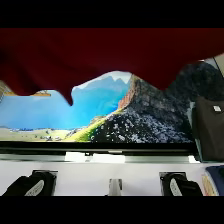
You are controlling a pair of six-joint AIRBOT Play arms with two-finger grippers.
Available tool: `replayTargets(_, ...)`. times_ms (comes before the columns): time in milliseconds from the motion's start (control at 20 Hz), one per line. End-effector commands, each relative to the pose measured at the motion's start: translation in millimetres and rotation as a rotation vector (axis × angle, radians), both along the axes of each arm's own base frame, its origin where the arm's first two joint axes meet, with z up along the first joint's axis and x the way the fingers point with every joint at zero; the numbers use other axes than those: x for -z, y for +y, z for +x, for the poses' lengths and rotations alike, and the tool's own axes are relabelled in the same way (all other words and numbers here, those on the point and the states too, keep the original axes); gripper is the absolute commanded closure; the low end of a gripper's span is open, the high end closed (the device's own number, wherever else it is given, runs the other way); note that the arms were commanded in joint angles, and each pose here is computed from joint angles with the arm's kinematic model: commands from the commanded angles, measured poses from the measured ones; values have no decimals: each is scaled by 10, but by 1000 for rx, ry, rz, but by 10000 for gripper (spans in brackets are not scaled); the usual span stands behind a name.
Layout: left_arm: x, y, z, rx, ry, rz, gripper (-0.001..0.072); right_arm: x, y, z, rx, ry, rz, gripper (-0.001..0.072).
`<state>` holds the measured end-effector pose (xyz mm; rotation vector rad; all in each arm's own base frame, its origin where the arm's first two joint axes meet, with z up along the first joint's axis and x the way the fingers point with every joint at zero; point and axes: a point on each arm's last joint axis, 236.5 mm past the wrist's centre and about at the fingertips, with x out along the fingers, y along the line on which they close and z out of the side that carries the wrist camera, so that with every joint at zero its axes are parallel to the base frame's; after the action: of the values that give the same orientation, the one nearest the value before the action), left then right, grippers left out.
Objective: Fold the shirts.
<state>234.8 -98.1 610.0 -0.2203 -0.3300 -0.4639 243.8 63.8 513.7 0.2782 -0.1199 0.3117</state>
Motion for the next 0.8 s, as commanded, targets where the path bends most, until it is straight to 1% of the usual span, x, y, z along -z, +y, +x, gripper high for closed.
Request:
replayTargets(0,-303,30,-309,-3,-143,-8,674,-113,55,-221,-12,-29,21,683)
replayTargets(150,-157,166,-37,-117,-112,78,675,113,-8,-89,15,61,-16,683)
replayTargets(250,177,215,285,-163,3,142,674,528,-99,132,38,234,-37,682)
replayTargets(350,719,166,684,-153,178,206,674,1205,-187,409,35,494,-89,682)
replayTargets(500,1890,110,1324,-123,508,303,674,2402,-374,775,13,899,-147,682)
replayTargets(650,3191,5,1776,-63,806,340,673,3422,-598,1195,48,1106,-132,682)
replayTargets(750,4002,-154,1908,13,984,311,673,3972,-728,1404,90,1190,-108,681)
